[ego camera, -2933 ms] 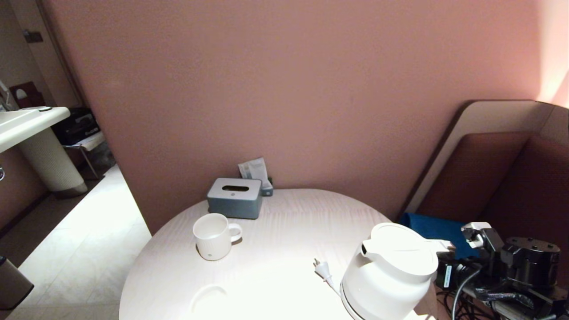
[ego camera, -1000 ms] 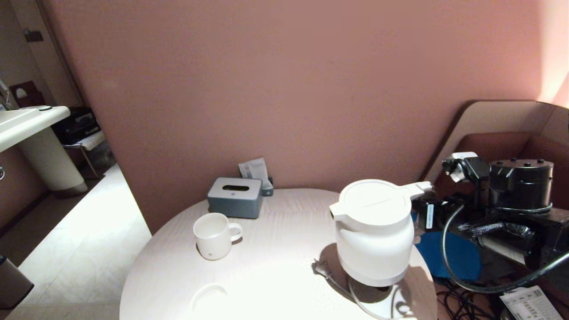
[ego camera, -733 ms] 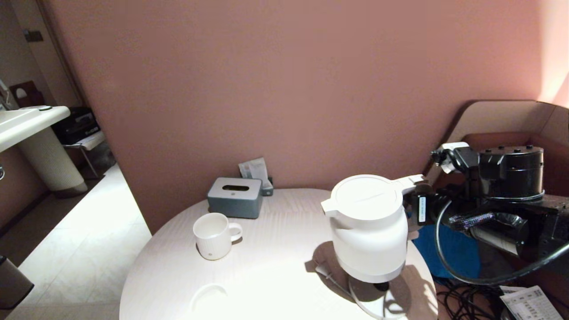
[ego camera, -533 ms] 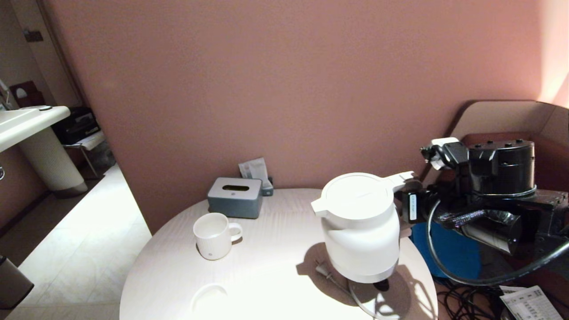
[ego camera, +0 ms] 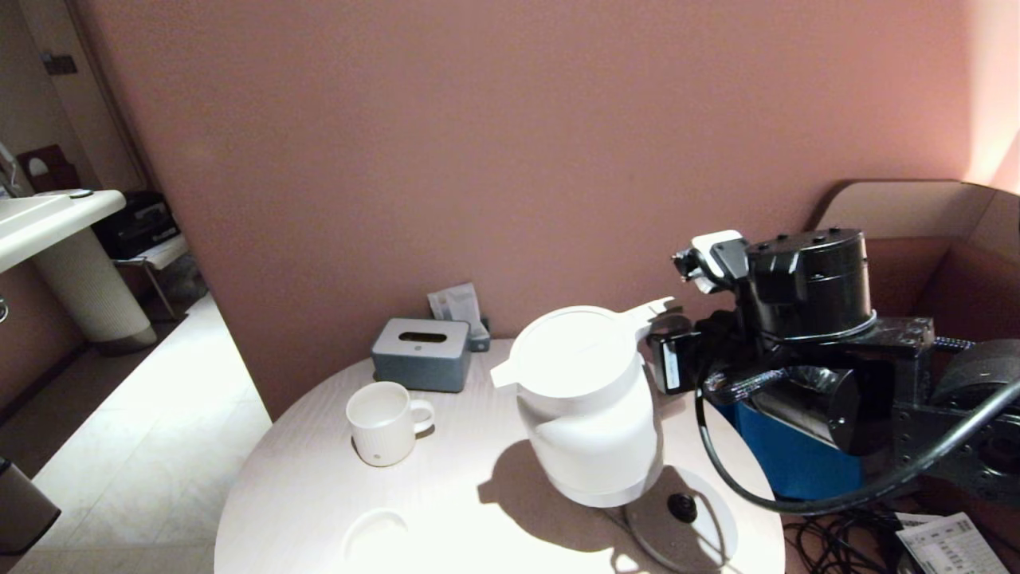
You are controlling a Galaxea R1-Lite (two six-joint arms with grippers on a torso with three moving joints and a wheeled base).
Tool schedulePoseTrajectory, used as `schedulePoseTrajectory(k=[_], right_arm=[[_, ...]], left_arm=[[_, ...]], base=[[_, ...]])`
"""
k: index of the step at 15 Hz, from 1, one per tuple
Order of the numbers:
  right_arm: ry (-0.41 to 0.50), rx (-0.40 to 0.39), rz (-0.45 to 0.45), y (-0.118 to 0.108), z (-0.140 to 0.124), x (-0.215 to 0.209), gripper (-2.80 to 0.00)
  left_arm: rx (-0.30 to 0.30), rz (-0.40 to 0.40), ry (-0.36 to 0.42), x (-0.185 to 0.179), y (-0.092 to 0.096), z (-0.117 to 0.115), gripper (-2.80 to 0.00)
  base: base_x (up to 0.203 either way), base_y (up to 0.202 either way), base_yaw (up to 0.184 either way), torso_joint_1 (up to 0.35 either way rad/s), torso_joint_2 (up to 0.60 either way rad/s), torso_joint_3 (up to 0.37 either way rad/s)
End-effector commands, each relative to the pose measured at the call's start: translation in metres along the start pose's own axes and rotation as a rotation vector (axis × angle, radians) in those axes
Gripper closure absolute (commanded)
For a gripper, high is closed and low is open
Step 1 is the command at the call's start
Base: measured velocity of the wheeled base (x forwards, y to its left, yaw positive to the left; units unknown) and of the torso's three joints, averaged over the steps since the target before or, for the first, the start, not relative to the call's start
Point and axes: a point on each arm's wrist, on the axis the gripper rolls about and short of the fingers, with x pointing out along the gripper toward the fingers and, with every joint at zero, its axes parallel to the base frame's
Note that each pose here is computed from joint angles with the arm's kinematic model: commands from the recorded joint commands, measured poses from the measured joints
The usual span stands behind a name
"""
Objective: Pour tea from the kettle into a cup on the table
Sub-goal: Pour water into the cup
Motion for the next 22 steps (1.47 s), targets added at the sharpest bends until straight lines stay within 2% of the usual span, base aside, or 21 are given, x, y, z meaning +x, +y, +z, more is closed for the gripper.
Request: schedulePoseTrajectory(k=[1, 8, 10, 16, 22], right_arm=[[0.014, -0.029, 0.024, 0.019, -0.004, 0.005, 0.00], [0.006, -0.097, 0.074, 0.073, -0.011, 0.004, 0.00], [0.013, -0.084, 0.082, 0.085, -0.017, 0.001, 0.00], [0.025, -0.088, 0.098, 0.095, -0.024, 0.000, 0.00], [0.065, -0.113, 0.104, 0.111, -0.042, 0.004, 0.00]], left_arm=[[0.000, 0.002, 0.001, 0.000, 0.000, 0.000, 0.00], [0.000, 0.001, 0.000, 0.000, 0.000, 0.000, 0.00], [0.000, 0.001, 0.000, 0.000, 0.000, 0.000, 0.00], [0.000, 0.002, 0.000, 0.000, 0.000, 0.000, 0.00], [0.000, 0.002, 0.001, 0.000, 0.000, 0.000, 0.00]], base=[[0.000, 0.000, 0.000, 0.000, 0.00, 0.000], [0.000, 0.000, 0.000, 0.000, 0.00, 0.000], [0.000, 0.000, 0.000, 0.000, 0.00, 0.000], [0.000, 0.000, 0.000, 0.000, 0.00, 0.000], [0.000, 0.000, 0.000, 0.000, 0.00, 0.000]])
